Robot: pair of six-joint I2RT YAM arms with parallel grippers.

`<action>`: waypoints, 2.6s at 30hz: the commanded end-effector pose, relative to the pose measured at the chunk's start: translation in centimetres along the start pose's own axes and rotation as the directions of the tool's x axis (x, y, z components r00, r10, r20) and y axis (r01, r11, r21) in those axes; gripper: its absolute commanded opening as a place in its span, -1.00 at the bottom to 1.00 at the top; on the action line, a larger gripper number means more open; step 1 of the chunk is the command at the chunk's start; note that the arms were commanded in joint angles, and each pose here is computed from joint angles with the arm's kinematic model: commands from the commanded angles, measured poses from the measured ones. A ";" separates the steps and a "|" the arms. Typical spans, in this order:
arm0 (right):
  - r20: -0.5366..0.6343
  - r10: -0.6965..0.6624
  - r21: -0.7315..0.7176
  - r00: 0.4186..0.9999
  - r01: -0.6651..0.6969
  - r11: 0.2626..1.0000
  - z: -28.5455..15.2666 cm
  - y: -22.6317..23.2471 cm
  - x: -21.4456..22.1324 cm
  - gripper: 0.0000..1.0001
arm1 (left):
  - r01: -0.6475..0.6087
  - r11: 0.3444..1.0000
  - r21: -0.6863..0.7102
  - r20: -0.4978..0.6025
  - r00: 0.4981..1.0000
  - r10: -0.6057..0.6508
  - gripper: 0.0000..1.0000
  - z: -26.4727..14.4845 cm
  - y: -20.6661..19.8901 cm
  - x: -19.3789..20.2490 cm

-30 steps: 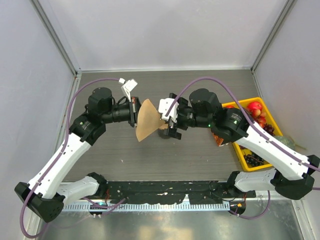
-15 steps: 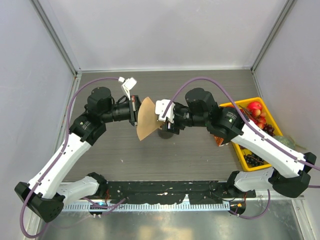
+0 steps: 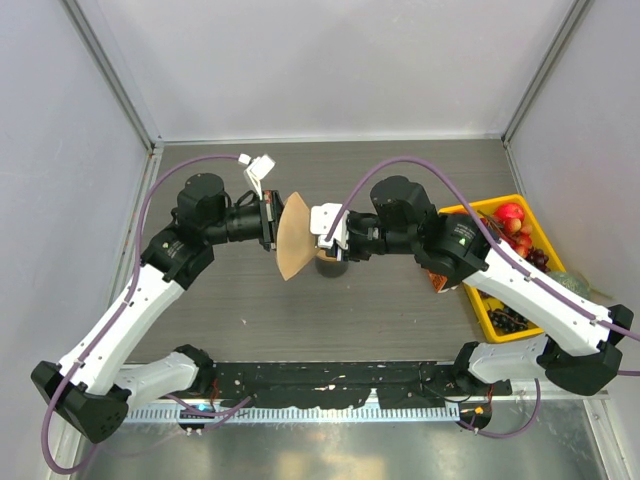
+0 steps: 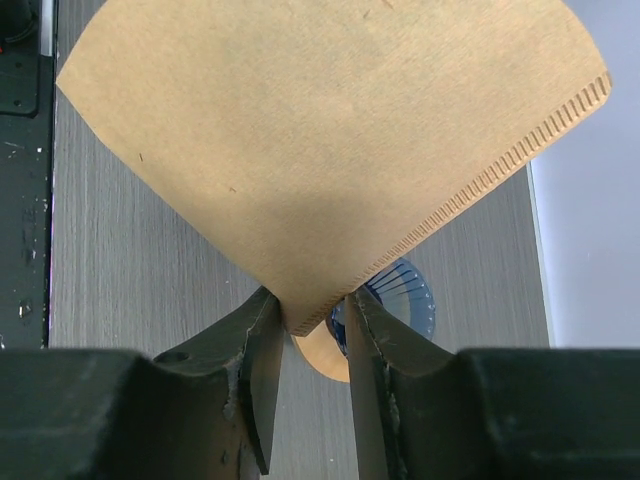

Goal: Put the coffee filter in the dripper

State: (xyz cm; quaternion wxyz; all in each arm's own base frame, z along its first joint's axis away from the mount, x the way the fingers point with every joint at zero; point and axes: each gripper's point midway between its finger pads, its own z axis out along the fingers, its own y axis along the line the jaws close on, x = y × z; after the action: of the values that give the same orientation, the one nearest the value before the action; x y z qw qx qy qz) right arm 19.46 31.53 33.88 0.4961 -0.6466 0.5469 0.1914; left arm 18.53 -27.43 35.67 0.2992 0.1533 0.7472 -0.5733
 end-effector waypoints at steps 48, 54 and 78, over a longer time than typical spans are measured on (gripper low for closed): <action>0.058 0.063 -0.149 0.996 -0.054 0.987 -0.9 2.0 -3.0 -0.03 | -0.297 0.952 0.073 -0.067 0.951 0.302 -1.00 -1.2 -0.5 1.7; 0.021 0.038 -0.113 0.999 -0.036 0.993 -0.8 1.3 -2.1 -0.24 | -0.296 0.951 0.084 -0.062 0.951 0.302 -0.92 -1.3 -0.8 1.7; 0.080 0.066 -0.214 0.995 -0.047 0.976 -2.5 2.8 -2.7 -0.42 | -0.327 0.941 0.089 -0.063 0.941 0.333 -0.91 -3.1 -1.1 2.6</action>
State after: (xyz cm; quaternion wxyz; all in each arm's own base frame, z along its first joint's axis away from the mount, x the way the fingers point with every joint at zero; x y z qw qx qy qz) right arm 16.73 31.34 33.51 0.4286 -0.6703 0.5473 0.2597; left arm 15.64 -25.55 34.66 0.3467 0.2975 0.7111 -0.5345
